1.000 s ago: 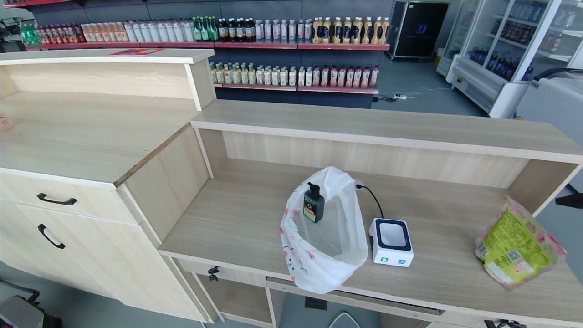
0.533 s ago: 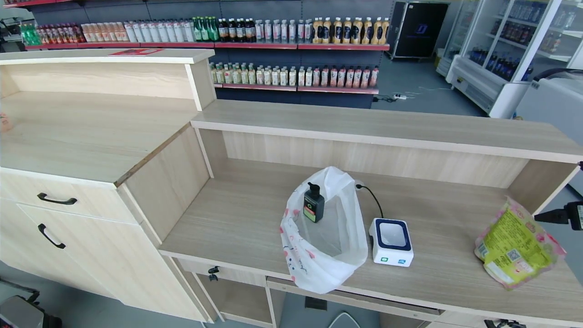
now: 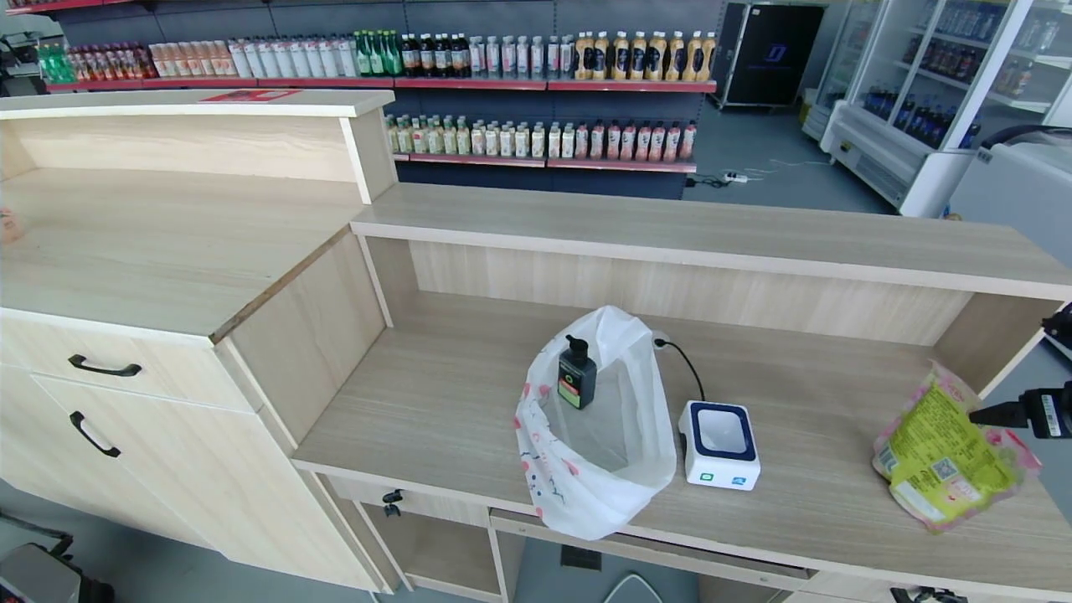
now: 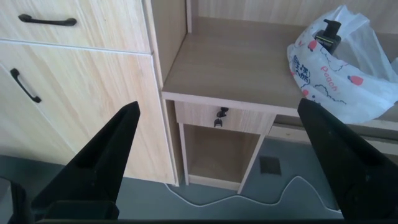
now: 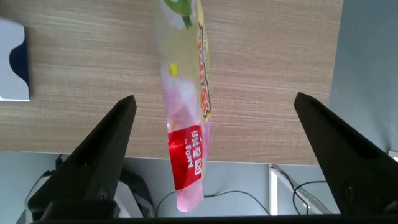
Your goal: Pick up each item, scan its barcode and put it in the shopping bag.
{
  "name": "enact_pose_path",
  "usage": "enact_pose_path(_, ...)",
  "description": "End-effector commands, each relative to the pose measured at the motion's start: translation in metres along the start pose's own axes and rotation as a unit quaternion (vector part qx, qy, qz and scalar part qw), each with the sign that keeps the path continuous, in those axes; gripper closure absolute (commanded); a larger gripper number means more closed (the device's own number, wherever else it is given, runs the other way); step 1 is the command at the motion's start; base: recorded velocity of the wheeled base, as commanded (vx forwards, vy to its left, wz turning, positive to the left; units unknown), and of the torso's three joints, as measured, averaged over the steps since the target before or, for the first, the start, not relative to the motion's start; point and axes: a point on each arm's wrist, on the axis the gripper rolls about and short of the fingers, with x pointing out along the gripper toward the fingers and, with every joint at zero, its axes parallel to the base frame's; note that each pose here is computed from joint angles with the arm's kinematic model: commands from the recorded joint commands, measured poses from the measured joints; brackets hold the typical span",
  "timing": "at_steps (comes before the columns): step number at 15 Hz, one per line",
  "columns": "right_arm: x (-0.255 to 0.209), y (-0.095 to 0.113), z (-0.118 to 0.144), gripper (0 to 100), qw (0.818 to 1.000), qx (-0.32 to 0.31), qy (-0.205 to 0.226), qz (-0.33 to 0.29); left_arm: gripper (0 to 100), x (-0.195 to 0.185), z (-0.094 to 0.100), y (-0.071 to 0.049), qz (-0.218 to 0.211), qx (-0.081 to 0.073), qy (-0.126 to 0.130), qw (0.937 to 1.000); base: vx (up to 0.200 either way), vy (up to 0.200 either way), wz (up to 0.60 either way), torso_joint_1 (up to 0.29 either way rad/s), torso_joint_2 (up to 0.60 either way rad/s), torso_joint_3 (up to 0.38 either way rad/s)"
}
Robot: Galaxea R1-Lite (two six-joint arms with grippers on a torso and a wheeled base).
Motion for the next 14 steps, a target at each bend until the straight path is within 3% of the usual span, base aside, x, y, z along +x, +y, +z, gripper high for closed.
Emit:
enact_pose_path(1, 0.024, -0.001, -0.011, 0, 1.000, 0.004, 0.016, 0.011, 0, 0.000, 0.000, 0.000, 0.000, 0.000, 0.001, 1.0000, 0.000, 0.000, 0.00, 0.000, 0.00, 0.000)
enact_pose_path(9, 0.058, 0.005, -0.020, 0, 0.998, 0.004, 0.028, 0.055, 0, 0.000, 0.000, 0.000, 0.001, 0.000, 0.001, 1.0000, 0.000, 0.000, 0.00, 0.000, 0.00, 0.000)
enact_pose_path(14, 0.079, 0.007, -0.024, 0, 0.998, -0.006, 0.010, 0.068, 0, 0.000, 0.000, 0.000, 0.001, 0.000, 0.001, 1.0000, 0.000, 0.000, 0.00, 0.000, 0.00, 0.000)
